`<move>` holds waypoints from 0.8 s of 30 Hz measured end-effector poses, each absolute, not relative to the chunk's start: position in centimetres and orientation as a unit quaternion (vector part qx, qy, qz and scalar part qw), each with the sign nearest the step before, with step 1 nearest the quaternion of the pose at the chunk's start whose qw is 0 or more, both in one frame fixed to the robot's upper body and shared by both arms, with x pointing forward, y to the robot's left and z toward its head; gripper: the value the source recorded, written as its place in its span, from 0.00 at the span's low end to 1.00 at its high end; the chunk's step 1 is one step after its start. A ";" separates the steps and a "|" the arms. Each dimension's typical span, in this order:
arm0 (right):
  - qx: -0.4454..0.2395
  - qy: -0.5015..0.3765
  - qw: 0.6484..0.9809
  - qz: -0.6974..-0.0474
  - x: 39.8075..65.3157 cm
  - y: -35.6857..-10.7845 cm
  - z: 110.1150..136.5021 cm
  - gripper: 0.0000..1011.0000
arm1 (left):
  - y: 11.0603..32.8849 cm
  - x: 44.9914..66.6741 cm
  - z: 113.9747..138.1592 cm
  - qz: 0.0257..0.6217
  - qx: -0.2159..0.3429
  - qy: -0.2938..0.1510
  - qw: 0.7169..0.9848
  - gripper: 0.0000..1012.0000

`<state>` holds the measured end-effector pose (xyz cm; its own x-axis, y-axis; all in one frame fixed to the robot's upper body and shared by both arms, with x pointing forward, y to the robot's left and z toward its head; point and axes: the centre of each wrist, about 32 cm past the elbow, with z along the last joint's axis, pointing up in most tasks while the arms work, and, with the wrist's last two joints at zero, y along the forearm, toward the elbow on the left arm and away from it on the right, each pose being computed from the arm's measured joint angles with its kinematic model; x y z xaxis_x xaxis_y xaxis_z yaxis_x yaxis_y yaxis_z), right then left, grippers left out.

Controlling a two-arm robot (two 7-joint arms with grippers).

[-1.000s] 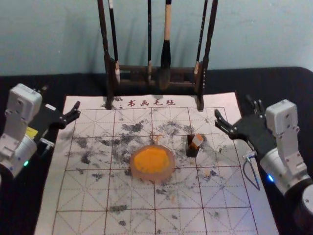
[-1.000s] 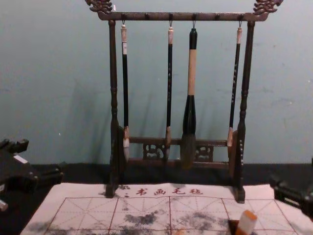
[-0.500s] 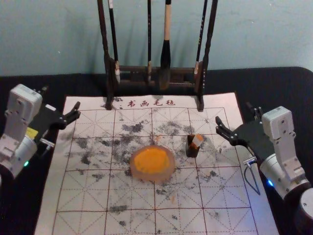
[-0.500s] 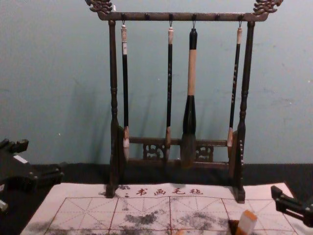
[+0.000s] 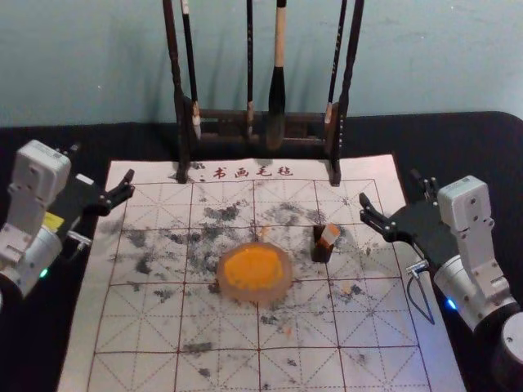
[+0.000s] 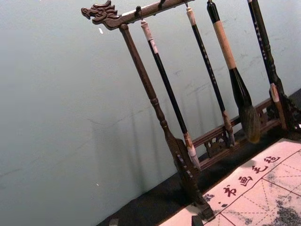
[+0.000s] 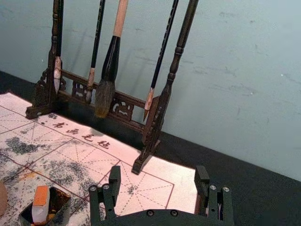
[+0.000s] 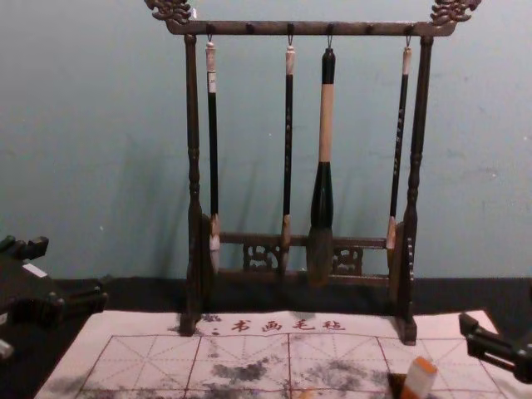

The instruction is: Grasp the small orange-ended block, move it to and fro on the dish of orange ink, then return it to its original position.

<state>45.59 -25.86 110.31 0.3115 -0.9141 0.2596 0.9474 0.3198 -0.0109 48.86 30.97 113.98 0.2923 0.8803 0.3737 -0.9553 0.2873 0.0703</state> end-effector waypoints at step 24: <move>-0.080 -0.103 0.806 -0.577 45.6 -25.9 110.4 0.99 | 31.0 48.9 114.0 0.580 0.142 -0.132 0.791 0.99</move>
<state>45.60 -25.87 110.38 0.3131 -0.9140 0.2581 0.9469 0.3212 -0.0114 48.86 30.97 113.98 0.2922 0.8803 0.3738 -0.9553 0.2872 0.0703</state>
